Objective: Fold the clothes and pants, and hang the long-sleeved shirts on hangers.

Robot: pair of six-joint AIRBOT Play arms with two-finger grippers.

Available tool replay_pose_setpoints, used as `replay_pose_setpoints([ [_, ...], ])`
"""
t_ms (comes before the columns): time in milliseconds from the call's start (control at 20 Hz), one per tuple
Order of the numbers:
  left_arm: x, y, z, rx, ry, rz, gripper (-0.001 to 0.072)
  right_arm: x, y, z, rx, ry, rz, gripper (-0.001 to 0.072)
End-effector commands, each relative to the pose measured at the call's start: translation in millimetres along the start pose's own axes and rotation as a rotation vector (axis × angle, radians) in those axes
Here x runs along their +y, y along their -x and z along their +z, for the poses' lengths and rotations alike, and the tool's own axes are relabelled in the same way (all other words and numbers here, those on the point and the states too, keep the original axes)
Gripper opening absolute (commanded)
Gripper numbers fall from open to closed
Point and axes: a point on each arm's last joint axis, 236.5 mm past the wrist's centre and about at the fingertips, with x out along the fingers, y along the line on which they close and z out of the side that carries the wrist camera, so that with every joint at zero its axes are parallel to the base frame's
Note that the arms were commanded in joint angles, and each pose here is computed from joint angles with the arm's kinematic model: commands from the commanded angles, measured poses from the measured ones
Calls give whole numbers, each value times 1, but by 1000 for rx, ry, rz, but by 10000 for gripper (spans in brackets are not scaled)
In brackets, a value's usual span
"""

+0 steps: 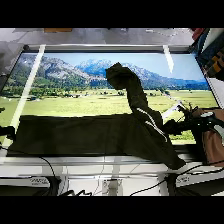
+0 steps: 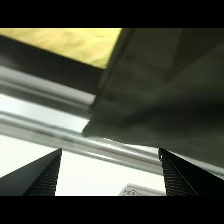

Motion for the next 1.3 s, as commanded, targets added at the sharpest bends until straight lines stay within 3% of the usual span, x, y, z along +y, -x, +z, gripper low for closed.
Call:
replay_pose_setpoints([
  [0,-22,8,15,-22,-76,25,699,45,4,35,-148,69,192,418],
  [50,-33,12,21,-29,-114,38,699,49,5,38,-163,84,208,412],
  [200,-71,24,42,-68,-233,76,699,64,10,39,-180,161,269,95],
  [250,-85,29,49,-89,-274,91,699,69,12,41,-195,184,288,42],
  [350,-116,42,68,-157,-328,120,679,81,18,39,-208,252,312,41],
  [400,-132,50,80,-209,-327,132,631,85,21,38,-212,289,306,40],
  [550,-199,87,118,-416,-348,111,622,82,29,38,-231,358,207,41],
  [700,-324,123,124,-566,-350,-216,623,80,36,37,-237,399,131,40],
  [950,-508,169,105,-588,-323,-795,652,80,35,21,-173,411,132,40],
  [1100,-576,169,96,-532,-350,-934,652,62,32,10,-108,370,63,39],
  [1250,-631,162,89,-527,-427,-954,652,51,36,1,-74,353,-15,39],
])
